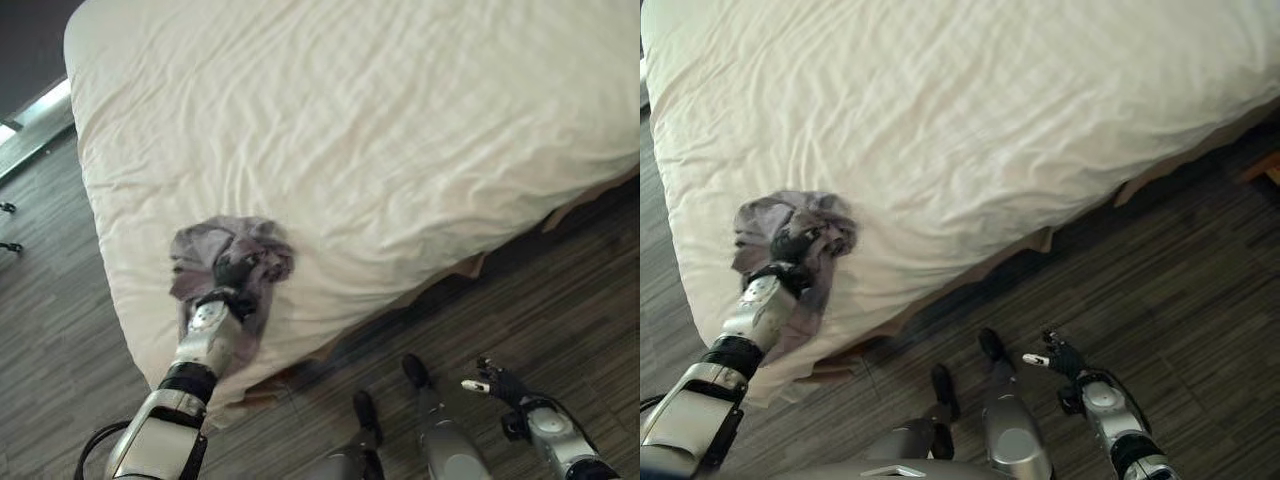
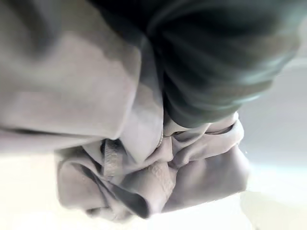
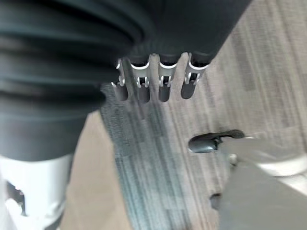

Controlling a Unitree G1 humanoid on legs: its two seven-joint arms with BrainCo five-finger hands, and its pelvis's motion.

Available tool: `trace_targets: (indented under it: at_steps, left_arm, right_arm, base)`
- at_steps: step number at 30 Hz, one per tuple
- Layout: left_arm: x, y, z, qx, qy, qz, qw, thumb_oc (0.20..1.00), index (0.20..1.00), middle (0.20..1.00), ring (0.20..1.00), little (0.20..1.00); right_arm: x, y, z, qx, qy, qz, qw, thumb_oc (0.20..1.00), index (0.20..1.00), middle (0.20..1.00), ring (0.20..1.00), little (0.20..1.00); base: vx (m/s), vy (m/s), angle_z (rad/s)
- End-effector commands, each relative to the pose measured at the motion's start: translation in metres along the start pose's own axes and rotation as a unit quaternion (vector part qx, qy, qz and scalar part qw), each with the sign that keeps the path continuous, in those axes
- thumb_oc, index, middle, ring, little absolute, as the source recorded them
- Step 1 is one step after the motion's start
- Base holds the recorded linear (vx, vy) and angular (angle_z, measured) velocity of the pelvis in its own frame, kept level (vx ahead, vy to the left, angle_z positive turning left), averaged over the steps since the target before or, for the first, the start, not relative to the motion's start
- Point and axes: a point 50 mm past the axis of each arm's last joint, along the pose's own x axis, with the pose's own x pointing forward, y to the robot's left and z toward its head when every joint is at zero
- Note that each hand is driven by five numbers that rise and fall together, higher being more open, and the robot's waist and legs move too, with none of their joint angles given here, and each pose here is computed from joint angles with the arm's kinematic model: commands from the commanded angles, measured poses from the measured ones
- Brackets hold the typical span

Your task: Pick up bed clothes into laundry basket.

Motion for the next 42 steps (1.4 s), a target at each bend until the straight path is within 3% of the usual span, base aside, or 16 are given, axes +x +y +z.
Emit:
trace_targets:
  at_steps: [1, 2, 4, 7, 14, 20, 31, 38, 42]
  left_arm:
    - [0.001, -0.088, -0.01, -0.119, -0.012, -0.156, 0.98, 0.2, 0.2, 0.2, 0.2, 0.2]
    - [0.001, -0.087, -0.01, -0.119, -0.012, -0.156, 0.98, 0.2, 0.2, 0.2, 0.2, 0.2]
    - [-0.004, -0.128, -0.002, -0.174, -0.025, -0.217, 0.96, 0.2, 0.2, 0.2, 0.2, 0.2]
    - [-0.01, -0.154, 0.012, -0.21, -0.046, -0.265, 0.94, 0.2, 0.2, 0.2, 0.2, 0.2]
    - [-0.027, -0.182, 0.044, -0.244, -0.098, -0.338, 0.904, 0.2, 0.2, 0.2, 0.2, 0.2]
    - [-0.027, -0.164, 0.049, -0.229, -0.113, -0.326, 0.91, 0.2, 0.2, 0.2, 0.2, 0.2]
    - [-0.025, -0.154, 0.038, -0.198, -0.1, -0.313, 0.924, 0.2, 0.2, 0.2, 0.2, 0.2]
    - [-0.023, -0.155, 0.047, -0.164, -0.105, -0.333, 0.923, 0.2, 0.2, 0.2, 0.2, 0.2]
    - [-0.027, -0.126, 0.063, -0.162, -0.149, -0.306, 0.926, 0.2, 0.2, 0.2, 0.2, 0.2]
  right_arm:
    - [-0.002, 0.012, -0.005, -0.017, 0.002, 0.025, 1.0, 1.0, 1.0, 1.0, 1.0, 1.0]
    - [-0.002, 0.013, -0.005, -0.017, 0.002, 0.025, 1.0, 1.0, 1.0, 1.0, 1.0, 1.0]
    - [-0.003, 0.015, -0.01, -0.025, 0.01, 0.026, 0.999, 1.0, 1.0, 1.0, 1.0, 1.0]
    - [-0.005, 0.012, -0.017, -0.039, 0.025, 0.021, 0.999, 1.0, 1.0, 1.0, 1.0, 1.0]
    - [-0.021, -0.002, -0.061, -0.054, 0.123, -0.02, 0.991, 1.0, 1.0, 1.0, 1.0, 1.0]
    - [-0.046, -0.02, -0.101, -0.037, 0.218, -0.069, 0.973, 1.0, 1.0, 1.0, 1.0, 1.0]
    - [-0.082, -0.023, -0.136, 0.061, 0.255, -0.126, 0.957, 1.0, 1.0, 1.0, 1.0, 1.0]
    - [-0.104, -0.016, -0.161, 0.078, 0.328, -0.142, 0.931, 1.0, 1.0, 1.0, 1.0, 1.0]
    - [-0.093, -0.011, -0.156, 0.093, 0.323, -0.144, 0.931, 1.0, 1.0, 1.0, 1.0, 1.0]
  base:
    - [0.03, 0.014, 0.03]
    - [0.02, 0.009, 0.04]
    - [0.03, 0.006, -0.04]
    - [0.02, 0.016, -0.06]
    - [0.02, 0.001, -0.04]
    - [0.01, 0.006, 0.01]
    - [-0.07, 0.055, -0.11]
    - [-0.12, 0.005, -0.8]
    - [0.09, -0.119, -1.97]
